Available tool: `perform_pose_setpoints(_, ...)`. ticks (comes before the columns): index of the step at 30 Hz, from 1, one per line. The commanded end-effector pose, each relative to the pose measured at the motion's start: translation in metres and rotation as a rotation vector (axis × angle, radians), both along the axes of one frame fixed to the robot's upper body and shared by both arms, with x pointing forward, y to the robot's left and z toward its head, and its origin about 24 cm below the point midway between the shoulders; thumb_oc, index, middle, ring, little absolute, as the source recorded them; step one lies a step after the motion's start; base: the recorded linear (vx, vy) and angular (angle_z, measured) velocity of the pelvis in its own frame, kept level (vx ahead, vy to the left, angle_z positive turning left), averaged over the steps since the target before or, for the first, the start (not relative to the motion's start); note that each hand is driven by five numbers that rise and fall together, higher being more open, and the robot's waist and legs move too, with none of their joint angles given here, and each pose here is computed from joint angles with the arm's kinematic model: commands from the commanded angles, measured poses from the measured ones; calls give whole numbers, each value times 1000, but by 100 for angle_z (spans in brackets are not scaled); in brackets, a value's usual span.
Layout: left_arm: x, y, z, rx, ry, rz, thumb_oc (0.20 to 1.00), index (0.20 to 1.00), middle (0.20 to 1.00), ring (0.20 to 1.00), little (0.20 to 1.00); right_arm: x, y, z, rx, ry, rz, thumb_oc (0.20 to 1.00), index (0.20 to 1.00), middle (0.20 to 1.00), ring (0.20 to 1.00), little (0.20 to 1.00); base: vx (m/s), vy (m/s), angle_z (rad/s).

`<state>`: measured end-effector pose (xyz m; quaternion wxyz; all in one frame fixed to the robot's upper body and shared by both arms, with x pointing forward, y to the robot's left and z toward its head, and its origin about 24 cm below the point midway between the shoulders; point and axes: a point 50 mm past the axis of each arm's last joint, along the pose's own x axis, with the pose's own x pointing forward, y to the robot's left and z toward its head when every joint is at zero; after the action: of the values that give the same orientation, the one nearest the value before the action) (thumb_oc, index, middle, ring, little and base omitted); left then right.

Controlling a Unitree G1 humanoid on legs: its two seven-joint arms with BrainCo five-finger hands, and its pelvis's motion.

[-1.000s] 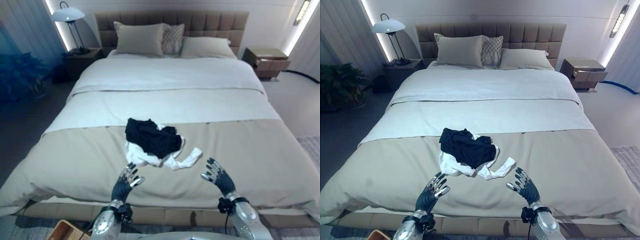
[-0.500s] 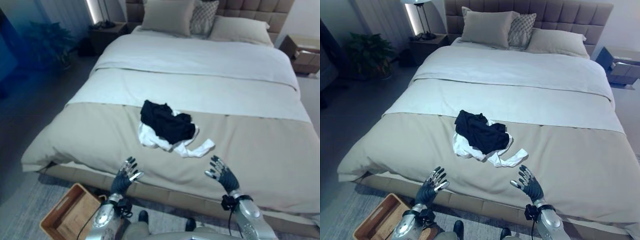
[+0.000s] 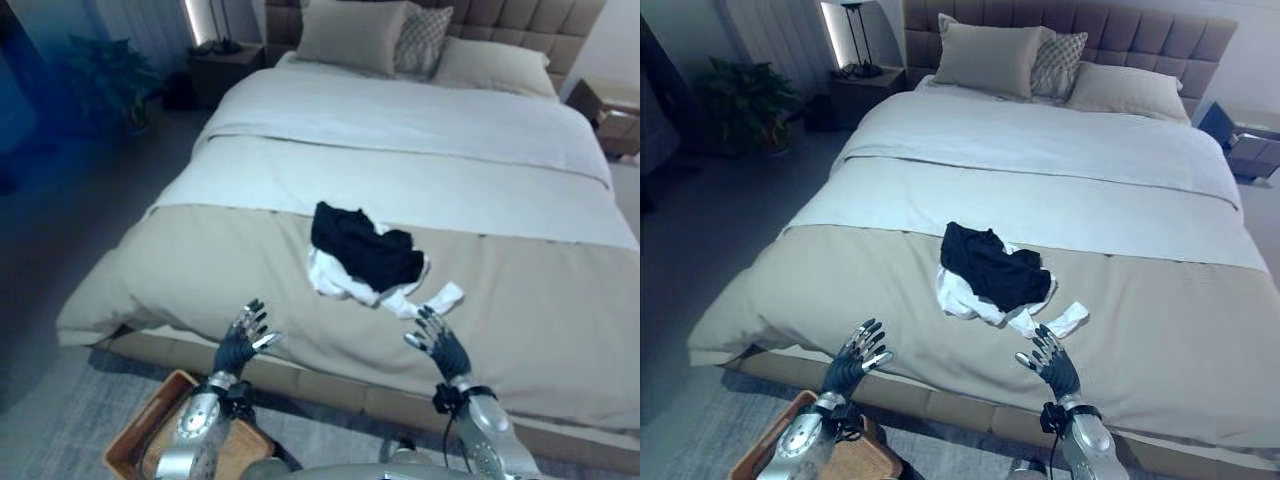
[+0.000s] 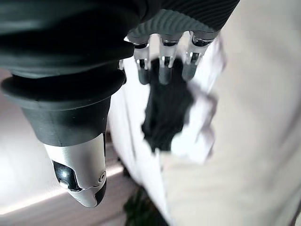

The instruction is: Pick up clothes into the bucket

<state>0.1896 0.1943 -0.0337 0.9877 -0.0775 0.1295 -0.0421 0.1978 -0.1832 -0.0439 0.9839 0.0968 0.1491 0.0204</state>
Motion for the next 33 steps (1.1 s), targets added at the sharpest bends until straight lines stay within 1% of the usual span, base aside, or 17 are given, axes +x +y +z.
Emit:
perform_pose_setpoints(1, 10, 6, 28, 46, -156, -5, 1000, 1000, 1000, 1000, 1000, 23, 5, 30, 1, -163, 34, 1000, 1000, 1000, 1000, 1000, 69, 58, -18)
perform_pose_setpoints(7, 10, 12, 31, 32, -170, 18, 1000, 1000, 1000, 1000, 1000, 31, 1, 39, -46, -198, 34, 1000, 1000, 1000, 1000, 1000, 29, -89, -4)
perform_pose_setpoints(10, 14, 7, 34, -4, -188, 22, 1000, 1000, 1000, 1000, 1000, 43, 0, 51, -108, -254, 32, 1000, 1000, 1000, 1000, 1000, -113, -107, 9)
perform_pose_setpoints(13, 21, 0, 39, -21, -218, 7, 1000, 1000, 1000, 1000, 1000, 58, -6, 67, -212, -323, 7, 1000, 1000, 1000, 1000, 1000, -154, -85, 5)
perform_pose_setpoints(14, 22, 0, 39, -22, -219, 7, 1000, 1000, 1000, 1000, 1000, 58, -6, 67, -213, -324, 6, 1000, 1000, 1000, 1000, 1000, -136, -53, 6)
perform_pose_setpoints(15, 26, -2, 42, -12, -234, 3, 1000, 1000, 1000, 1000, 1000, 68, -8, 75, -242, -356, -24, 1000, 1000, 1000, 1000, 1000, -77, -34, 3)
perform_pose_setpoints(18, 30, -5, 43, -7, -239, 0, 1000, 1000, 1000, 1000, 1000, 75, -8, 80, -259, -373, -55, 1000, 1000, 1000, 1000, 1000, -83, -35, -1)
perform_pose_setpoints(19, 33, -10, 42, -2, -238, -10, 1000, 1000, 1000, 1000, 1000, 80, -10, 81, -316, -375, -75, 1000, 1000, 1000, 1000, 1000, 0, 0, 0)
perform_pose_setpoints(25, 39, -18, 50, -3, -274, -27, 1000, 1000, 1000, 1000, 1000, 103, -15, 103, -443, -445, -153, 1000, 1000, 1000, 1000, 1000, -67, -2, 1)
perform_pose_setpoints(30, 43, -23, 59, -5, -312, -52, 1000, 1000, 1000, 1000, 1000, 133, -24, 158, -643, -615, -243, 1000, 1000, 1000, 1000, 1000, -82, 1, 0)
perform_pose_setpoints(31, 43, -23, 59, -5, -312, -51, 1000, 1000, 1000, 1000, 1000, 133, -24, 158, -643, -615, -243, 1000, 1000, 1000, 1000, 1000, -87, 1, -3)
perform_pose_setpoints(32, 42, -24, 59, -12, -311, -52, 1000, 1000, 1000, 1000, 1000, 142, -30, 183, -756, -683, -287, 1000, 1000, 1000, 1000, 1000, -55, -10, -2)
perform_pose_setpoints(33, 42, -25, 59, -12, -308, -54, 1000, 1000, 1000, 1000, 1000, 147, -34, 196, -826, -716, -308, 1000, 1000, 1000, 1000, 1000, -87, -19, 1)
